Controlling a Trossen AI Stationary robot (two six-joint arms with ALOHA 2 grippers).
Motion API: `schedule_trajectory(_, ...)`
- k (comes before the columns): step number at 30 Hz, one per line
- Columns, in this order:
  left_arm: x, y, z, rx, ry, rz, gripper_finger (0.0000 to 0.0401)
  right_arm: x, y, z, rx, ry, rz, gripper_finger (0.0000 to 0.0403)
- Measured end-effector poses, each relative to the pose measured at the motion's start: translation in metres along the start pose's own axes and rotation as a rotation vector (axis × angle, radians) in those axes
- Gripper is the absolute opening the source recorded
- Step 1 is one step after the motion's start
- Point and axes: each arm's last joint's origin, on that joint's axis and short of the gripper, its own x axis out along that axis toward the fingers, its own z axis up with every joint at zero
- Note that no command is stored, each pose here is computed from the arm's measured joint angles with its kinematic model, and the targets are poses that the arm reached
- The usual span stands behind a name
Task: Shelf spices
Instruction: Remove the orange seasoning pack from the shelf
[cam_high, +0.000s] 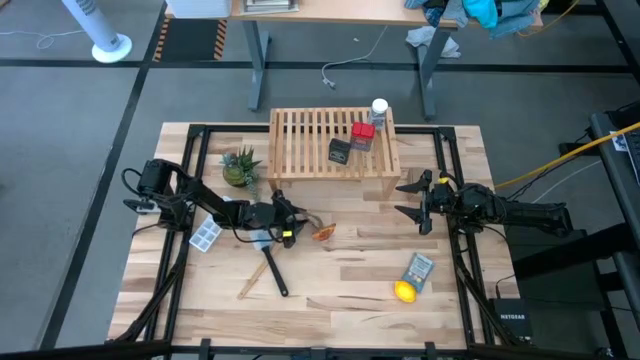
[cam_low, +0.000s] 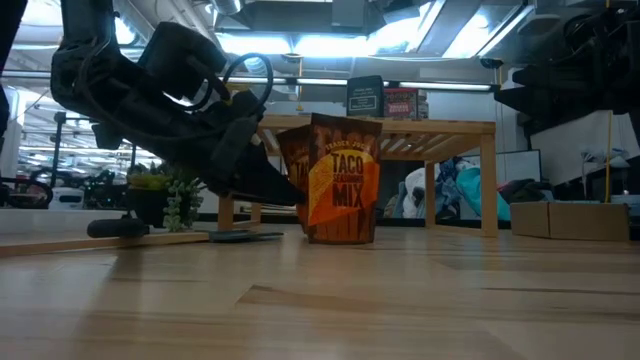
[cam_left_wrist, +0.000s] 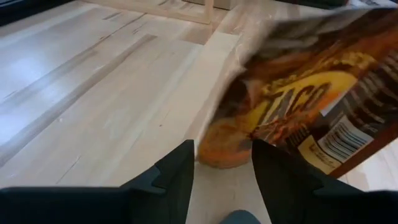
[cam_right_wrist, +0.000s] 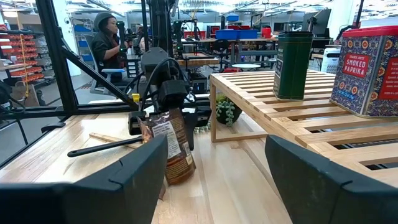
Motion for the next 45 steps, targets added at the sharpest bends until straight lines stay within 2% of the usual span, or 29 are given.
schedule_trajectory(14, 0.000, 0.000, 0.001, 0.004, -0.008, -0.002, 0.0098, 0.000, 0.000, 0.000, 0.000, 0.000, 0.000, 0.0277)
schedule_trajectory(27, 0.000, -0.001, 0.003, -0.005, -0.034, -0.008, 0.0090, 0.000, 0.000, 0.000, 0.000, 0.000, 0.000, 0.0277)
schedule_trajectory(39, 0.000, 0.001, 0.004, 0.051, -0.042, 0.015, 0.0087, 0.000, 0.000, 0.000, 0.000, 0.001, 0.000, 0.0277)
schedule_trajectory(45, 0.001, 0.003, 0.011, 0.025, -0.097, 0.018, 0.0087, 0.000, 0.000, 0.000, 0.000, 0.001, 0.000, 0.0277)
